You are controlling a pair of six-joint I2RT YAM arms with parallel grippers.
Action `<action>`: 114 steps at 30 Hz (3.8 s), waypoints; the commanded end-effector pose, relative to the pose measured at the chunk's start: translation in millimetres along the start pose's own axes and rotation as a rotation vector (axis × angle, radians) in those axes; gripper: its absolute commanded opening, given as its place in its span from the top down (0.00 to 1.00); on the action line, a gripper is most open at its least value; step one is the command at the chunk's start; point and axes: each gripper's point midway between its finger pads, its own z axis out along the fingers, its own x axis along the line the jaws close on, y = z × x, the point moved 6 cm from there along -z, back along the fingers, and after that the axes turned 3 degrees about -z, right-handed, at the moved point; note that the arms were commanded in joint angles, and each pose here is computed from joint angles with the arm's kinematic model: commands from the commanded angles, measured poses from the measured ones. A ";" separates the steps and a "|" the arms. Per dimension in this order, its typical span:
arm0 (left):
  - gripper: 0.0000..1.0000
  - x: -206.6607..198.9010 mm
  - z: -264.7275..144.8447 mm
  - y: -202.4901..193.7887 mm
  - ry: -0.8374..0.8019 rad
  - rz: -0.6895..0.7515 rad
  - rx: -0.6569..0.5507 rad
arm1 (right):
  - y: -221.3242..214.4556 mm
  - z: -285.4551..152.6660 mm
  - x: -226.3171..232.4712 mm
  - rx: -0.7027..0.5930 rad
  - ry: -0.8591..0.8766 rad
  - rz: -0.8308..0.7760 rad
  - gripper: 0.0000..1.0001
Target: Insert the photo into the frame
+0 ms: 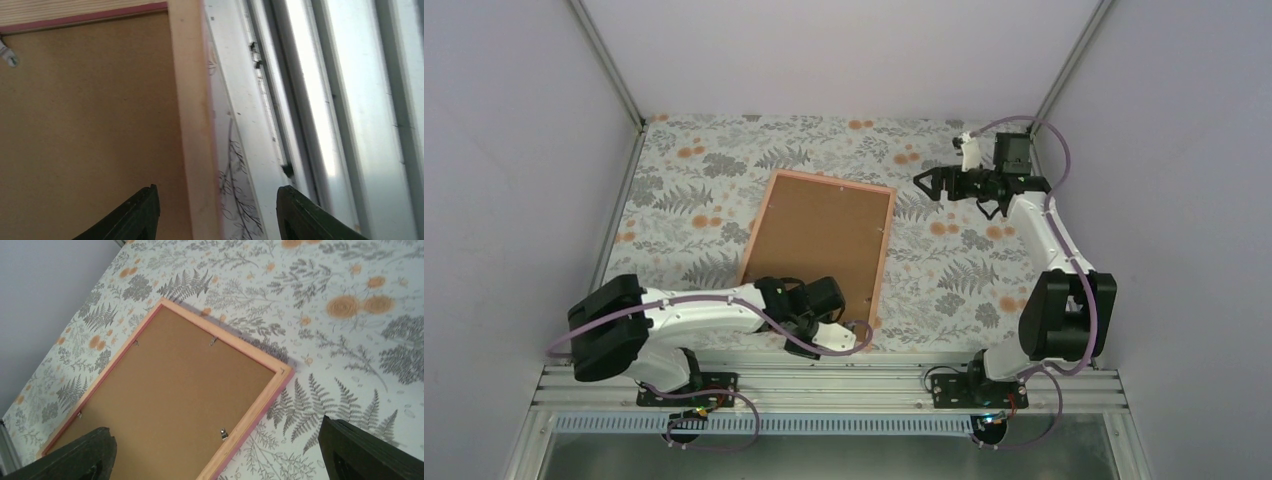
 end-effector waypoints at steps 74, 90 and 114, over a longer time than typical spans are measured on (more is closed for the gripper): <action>0.98 80.9 -73.0 74.5 0.152 -0.099 -0.399 | -132.0 95.8 44.7 0.376 0.730 0.759 0.51; 0.25 120.6 -130.5 31.2 0.356 -0.216 -0.401 | -85.3 67.1 55.4 0.291 0.738 0.651 0.88; 0.00 214.8 -292.8 -95.9 0.726 -0.894 -0.709 | 121.2 -51.6 99.7 -0.088 0.027 -0.384 0.97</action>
